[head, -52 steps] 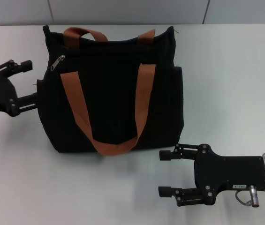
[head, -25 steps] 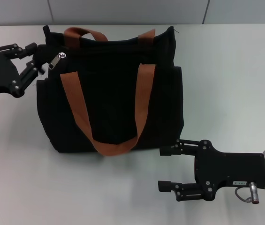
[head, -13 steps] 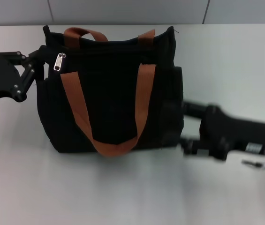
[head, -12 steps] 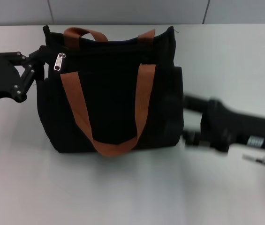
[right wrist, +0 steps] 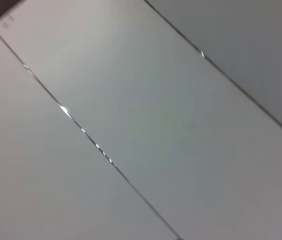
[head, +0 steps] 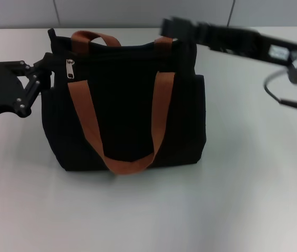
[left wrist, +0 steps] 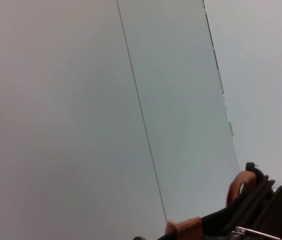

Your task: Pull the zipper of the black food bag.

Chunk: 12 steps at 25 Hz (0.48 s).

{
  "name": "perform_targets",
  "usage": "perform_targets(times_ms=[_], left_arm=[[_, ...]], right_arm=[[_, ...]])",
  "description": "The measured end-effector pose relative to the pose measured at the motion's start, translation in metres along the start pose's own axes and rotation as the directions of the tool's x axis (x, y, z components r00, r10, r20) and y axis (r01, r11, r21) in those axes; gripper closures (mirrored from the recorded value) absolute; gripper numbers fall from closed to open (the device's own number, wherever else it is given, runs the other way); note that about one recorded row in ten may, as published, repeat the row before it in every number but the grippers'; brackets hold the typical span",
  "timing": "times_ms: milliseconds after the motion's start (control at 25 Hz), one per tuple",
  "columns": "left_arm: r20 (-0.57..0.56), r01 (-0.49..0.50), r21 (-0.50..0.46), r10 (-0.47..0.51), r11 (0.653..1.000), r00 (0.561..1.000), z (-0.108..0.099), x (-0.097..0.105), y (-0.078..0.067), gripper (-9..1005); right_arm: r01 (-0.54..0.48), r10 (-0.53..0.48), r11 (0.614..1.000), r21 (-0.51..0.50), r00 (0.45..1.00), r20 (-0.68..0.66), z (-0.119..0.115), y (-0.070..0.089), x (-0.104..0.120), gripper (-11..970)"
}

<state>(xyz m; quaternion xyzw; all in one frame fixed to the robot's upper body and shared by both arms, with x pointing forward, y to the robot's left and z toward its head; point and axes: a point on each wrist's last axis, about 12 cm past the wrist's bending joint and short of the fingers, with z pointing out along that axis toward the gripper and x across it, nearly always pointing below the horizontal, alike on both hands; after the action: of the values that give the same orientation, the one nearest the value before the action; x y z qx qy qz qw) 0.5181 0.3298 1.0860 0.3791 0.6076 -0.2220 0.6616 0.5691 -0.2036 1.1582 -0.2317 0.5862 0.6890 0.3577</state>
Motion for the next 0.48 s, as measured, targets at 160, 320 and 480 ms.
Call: perform_targets(times_ms=[160, 320, 480], left_arm=[[0.015, 0.000, 0.003, 0.000, 1.000, 1.000, 0.000, -0.001, -0.001, 969], [0.019, -0.001, 0.002, 0.001, 1.000, 1.000, 0.000, -0.002, -0.001, 969], [0.021, -0.002, 0.002, 0.001, 1.000, 1.000, 0.001, -0.002, -0.001, 969]], right_arm=[[-0.081, 0.086, 0.996, 0.049, 0.991, -0.105, 0.028, -0.007, -0.024, 183], [-0.115, 0.143, 0.984, 0.140, 0.967, -0.209, 0.055, -0.014, -0.037, 184], [-0.124, 0.189, 0.965, 0.230, 0.939, -0.287, 0.076, -0.021, -0.044, 185]])
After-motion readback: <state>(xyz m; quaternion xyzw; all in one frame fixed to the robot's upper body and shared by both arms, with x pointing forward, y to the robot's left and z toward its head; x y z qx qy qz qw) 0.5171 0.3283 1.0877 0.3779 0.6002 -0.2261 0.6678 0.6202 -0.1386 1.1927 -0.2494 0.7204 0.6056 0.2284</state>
